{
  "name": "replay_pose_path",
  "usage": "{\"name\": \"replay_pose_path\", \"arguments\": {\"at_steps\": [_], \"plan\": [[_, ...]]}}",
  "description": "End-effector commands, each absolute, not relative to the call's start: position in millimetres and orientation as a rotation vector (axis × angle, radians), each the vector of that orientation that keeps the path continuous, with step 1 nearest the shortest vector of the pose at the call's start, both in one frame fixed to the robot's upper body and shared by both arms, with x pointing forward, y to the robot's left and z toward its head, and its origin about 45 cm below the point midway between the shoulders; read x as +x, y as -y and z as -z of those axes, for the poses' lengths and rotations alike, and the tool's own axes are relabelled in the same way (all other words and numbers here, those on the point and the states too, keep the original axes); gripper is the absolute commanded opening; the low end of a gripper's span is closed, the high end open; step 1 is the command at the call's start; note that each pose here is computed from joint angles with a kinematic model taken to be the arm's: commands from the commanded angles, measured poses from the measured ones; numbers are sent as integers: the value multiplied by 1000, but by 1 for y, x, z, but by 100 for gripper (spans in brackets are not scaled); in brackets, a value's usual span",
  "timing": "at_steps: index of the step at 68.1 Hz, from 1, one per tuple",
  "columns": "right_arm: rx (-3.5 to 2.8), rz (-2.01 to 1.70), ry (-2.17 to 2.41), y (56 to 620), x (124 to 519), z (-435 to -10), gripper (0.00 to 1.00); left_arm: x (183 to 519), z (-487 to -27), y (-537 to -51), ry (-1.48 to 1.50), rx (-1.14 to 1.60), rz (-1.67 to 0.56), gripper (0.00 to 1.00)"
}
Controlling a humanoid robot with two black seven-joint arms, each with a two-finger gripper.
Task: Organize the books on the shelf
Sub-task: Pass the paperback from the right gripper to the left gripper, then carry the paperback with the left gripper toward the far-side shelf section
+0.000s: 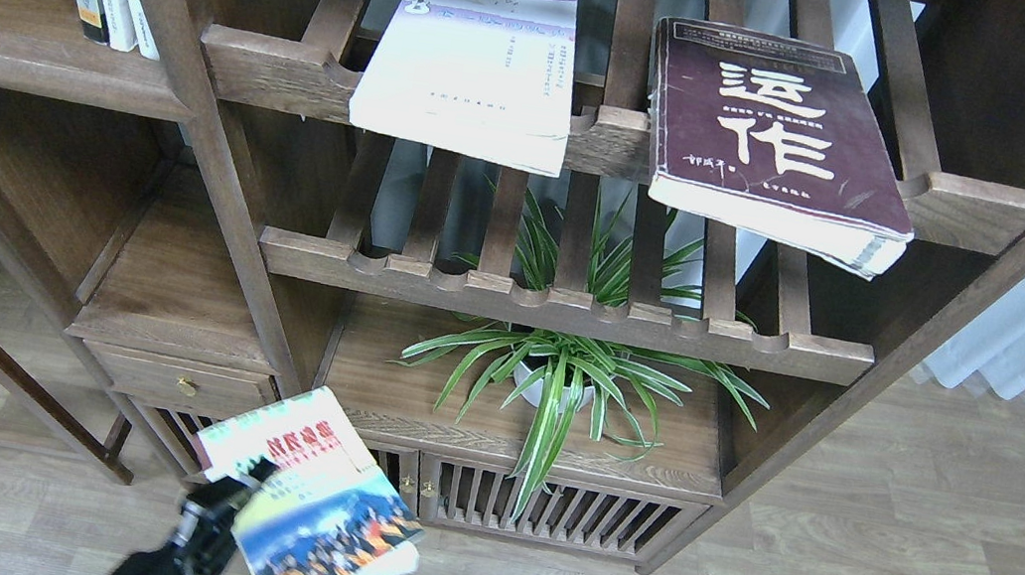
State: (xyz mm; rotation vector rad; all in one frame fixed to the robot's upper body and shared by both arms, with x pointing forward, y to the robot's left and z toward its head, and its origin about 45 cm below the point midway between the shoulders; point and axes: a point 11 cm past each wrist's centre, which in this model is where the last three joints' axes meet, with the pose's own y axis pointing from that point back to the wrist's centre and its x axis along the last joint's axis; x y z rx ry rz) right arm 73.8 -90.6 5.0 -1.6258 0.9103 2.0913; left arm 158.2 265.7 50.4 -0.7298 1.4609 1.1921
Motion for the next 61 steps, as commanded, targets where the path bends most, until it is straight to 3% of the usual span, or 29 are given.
{"name": "replay_pose_path", "arguments": {"at_steps": [1, 37, 61], "plan": [[-1624, -2091, -912, 91, 74, -5, 99, 158, -78, -297, -1378, -741, -1201, 11], [-1607, -2097, -949, 97, 72, 2, 99, 174, -163, -397, -1046, -868, -1304, 14], [-1609, -2103, -953, 97, 70, 3, 99, 196, -248, -470, -712, -896, -1344, 15]]}}
